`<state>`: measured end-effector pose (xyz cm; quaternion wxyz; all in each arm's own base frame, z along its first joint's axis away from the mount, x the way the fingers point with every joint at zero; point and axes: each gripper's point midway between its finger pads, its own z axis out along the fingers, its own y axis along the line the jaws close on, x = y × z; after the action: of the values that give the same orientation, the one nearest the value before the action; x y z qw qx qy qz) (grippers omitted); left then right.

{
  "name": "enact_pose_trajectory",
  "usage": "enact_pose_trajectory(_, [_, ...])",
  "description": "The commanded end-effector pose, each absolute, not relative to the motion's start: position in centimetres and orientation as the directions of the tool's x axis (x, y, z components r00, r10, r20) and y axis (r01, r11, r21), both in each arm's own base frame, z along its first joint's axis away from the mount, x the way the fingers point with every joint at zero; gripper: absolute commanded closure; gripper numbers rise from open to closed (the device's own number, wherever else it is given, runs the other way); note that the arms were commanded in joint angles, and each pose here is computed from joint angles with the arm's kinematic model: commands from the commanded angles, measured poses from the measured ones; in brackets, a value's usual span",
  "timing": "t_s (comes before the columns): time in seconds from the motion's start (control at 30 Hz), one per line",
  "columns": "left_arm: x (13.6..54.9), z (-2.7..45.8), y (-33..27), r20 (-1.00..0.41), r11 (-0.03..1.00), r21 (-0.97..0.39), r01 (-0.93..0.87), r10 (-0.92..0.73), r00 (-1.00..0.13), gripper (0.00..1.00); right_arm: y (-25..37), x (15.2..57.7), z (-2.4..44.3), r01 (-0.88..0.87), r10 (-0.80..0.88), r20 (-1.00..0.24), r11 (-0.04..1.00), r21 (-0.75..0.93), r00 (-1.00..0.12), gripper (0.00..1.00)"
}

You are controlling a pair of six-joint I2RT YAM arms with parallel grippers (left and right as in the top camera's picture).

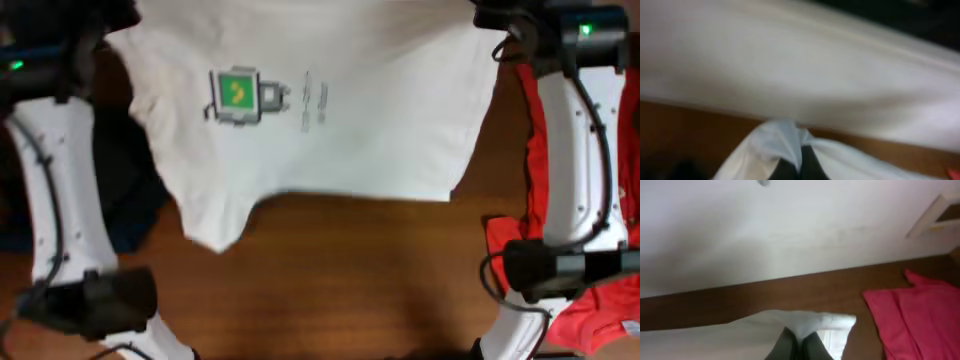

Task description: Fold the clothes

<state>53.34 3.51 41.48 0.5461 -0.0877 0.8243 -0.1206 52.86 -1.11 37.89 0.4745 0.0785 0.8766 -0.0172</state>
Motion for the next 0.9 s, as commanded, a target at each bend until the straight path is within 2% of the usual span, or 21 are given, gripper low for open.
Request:
enact_pose_trajectory(0.0, [56.8, 46.3, 2.9, -0.963, 0.969, -0.238, 0.074, -0.224, -0.152, 1.00, -6.1, 53.3, 43.7, 0.263, 0.153, -0.929, 0.963, 0.064, -0.335, 0.96])
enact_pose_trajectory(0.03, [56.5, 49.5, 3.1, -0.975, 0.971, -0.219, 0.092, -0.216, -0.046, 1.00, -7.4, 52.6, 46.0, 0.282, 0.157, -0.949, 0.956, 0.077, -0.273, 0.96])
enact_pose_trajectory(0.1, [54.9, 53.5, 4.4, -0.978, 0.976, -0.201, 0.084, -0.205, 0.039, 1.00, -9.2, 50.8, 48.5, 0.315, 0.160, -0.962, 0.945, 0.085, -0.221, 0.96])
enact_pose_trajectory(0.17, [52.9, 51.1, 4.3, -0.962, 0.967, -0.247, 0.064, -0.236, -0.140, 1.00, -9.7, 48.9, 45.6, 0.337, 0.183, -0.917, 0.940, 0.057, -0.353, 0.96])
enact_pose_trajectory(0.23, [51.1, 43.2, 2.5, -0.846, 0.945, -0.325, 0.027, -0.278, -0.454, 1.00, -9.2, 45.9, 38.2, 0.344, 0.220, -0.754, 0.939, -0.009, -0.619, 0.96])
enact_pose_trajectory(0.27, [49.3, 37.8, 1.6, -0.721, 0.941, -0.338, -0.024, -0.275, -0.636, 1.00, -9.0, 44.0, 34.4, 0.340, 0.236, -0.631, 0.939, -0.046, -0.739, 0.96])
enact_pose_trajectory(0.3, [46.5, 30.5, 0.4, -0.502, 0.946, -0.317, -0.066, -0.226, -0.835, 1.00, -8.7, 41.8, 29.8, 0.326, 0.252, -0.457, 0.941, -0.088, -0.853, 0.96])
enact_pose_trajectory(0.33, [45.2, 27.6, 0.2, -0.393, 0.951, -0.297, -0.092, -0.209, -0.895, 1.00, -8.6, 40.9, 27.5, 0.317, 0.258, -0.373, 0.943, -0.106, -0.891, 0.96])
enact_pose_trajectory(0.37, [42.9, 22.6, -0.2, -0.193, 0.953, -0.272, -0.132, -0.188, -0.963, 1.00, -8.4, 39.6, 23.9, 0.301, 0.263, -0.251, 0.945, -0.128, -0.932, 0.96])
enact_pose_trajectory(0.4, [41.6, 19.9, -0.4, -0.082, 0.952, -0.266, -0.153, -0.181, -0.980, 1.00, -8.2, 38.7, 22.0, 0.292, 0.265, -0.182, 0.946, -0.140, -0.947, 0.96])
enact_pose_trajectory(0.5, [36.3, 12.0, -0.9, 0.226, 0.948, -0.241, -0.208, -0.154, -0.962, 1.00, -7.4, 33.1, 14.4, 0.261, 0.287, 0.130, 0.947, -0.184, -0.949, 0.96])
enact_pose_trajectory(0.6, [31.4, 8.2, -1.4, 0.402, 0.949, -0.229, -0.216, -0.110, -0.909, 1.00, -6.9, 29.0, 10.9, 0.287, 0.343, 0.276, 0.932, -0.222, -0.898, 0.96])
enact_pose_trajectory(0.7, [27.6, 8.0, -1.3, 0.411, 0.956, -0.204, -0.209, -0.110, -0.905, 1.00, -7.0, 26.1, 10.5, 0.326, 0.384, 0.282, 0.916, -0.233, -0.879, 0.96])
enact_pose_trajectory(0.87, [22.7, 13.7, -1.3, 0.175, 0.967, -0.201, -0.154, -0.119, -0.977, 1.00, -7.0, 22.8, 13.5, 0.389, 0.422, 0.148, 0.897, -0.208, -0.894, 0.96])
